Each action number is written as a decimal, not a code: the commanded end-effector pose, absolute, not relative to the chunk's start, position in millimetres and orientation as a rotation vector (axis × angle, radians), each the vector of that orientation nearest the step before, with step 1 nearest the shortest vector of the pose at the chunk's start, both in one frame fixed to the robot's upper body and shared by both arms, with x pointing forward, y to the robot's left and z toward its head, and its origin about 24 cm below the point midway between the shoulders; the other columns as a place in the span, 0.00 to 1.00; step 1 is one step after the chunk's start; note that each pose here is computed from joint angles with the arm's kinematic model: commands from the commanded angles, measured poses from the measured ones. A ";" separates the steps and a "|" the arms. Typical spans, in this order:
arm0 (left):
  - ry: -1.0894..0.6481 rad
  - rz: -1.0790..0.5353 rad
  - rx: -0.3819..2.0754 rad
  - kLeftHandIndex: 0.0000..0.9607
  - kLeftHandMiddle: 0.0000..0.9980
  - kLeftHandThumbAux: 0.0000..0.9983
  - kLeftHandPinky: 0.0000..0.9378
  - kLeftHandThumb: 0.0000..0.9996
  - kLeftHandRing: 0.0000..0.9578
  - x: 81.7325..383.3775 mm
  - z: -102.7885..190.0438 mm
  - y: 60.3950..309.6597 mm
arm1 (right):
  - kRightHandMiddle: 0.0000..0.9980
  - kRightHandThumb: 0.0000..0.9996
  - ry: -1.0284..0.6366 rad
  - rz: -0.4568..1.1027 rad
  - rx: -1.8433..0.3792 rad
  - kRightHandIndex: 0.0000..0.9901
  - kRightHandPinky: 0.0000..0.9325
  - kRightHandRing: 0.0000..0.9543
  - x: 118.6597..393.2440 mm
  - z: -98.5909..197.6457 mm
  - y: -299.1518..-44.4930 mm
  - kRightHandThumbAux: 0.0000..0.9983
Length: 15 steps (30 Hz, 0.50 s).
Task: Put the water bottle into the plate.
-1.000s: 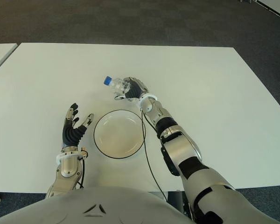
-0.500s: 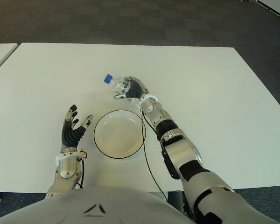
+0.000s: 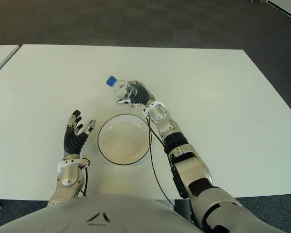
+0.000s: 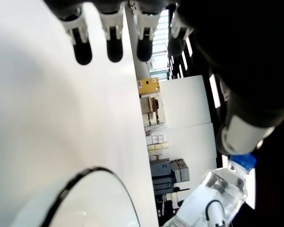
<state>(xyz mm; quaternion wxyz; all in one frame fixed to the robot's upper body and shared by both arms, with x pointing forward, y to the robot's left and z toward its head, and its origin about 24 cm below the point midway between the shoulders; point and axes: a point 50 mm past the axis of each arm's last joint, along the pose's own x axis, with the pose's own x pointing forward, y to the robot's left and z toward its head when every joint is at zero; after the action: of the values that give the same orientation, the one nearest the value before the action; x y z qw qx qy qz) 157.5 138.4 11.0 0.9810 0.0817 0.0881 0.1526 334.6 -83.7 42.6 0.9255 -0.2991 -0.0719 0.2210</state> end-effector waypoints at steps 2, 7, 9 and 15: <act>0.178 0.305 0.143 0.08 0.08 0.59 0.12 0.25 0.09 157.4 2.9 143.0 | 0.54 0.85 -0.154 0.457 -0.525 0.41 0.91 0.88 326.8 45.8 -86.4 0.68; 0.172 0.310 0.153 0.07 0.07 0.60 0.09 0.25 0.07 157.2 0.2 144.9 | 0.53 0.85 -0.172 0.450 -0.518 0.41 0.90 0.89 322.2 46.3 -85.0 0.68; 0.171 0.312 0.158 0.07 0.07 0.60 0.09 0.24 0.07 157.0 -0.9 145.5 | 0.53 0.85 -0.184 0.449 -0.519 0.41 0.90 0.89 320.4 47.1 -84.1 0.68; 0.164 0.321 0.173 0.07 0.07 0.60 0.08 0.24 0.06 156.9 -3.3 147.7 | 0.54 0.85 -0.196 0.455 -0.526 0.42 0.90 0.89 316.7 49.7 -81.8 0.68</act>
<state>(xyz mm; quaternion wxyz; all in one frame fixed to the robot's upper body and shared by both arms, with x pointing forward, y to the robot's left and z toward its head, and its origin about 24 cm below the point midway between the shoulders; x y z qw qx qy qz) 157.4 147.7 0.3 0.9804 0.0801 0.0783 0.1619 316.5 -83.9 44.5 0.9335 -0.2620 -0.0885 0.2281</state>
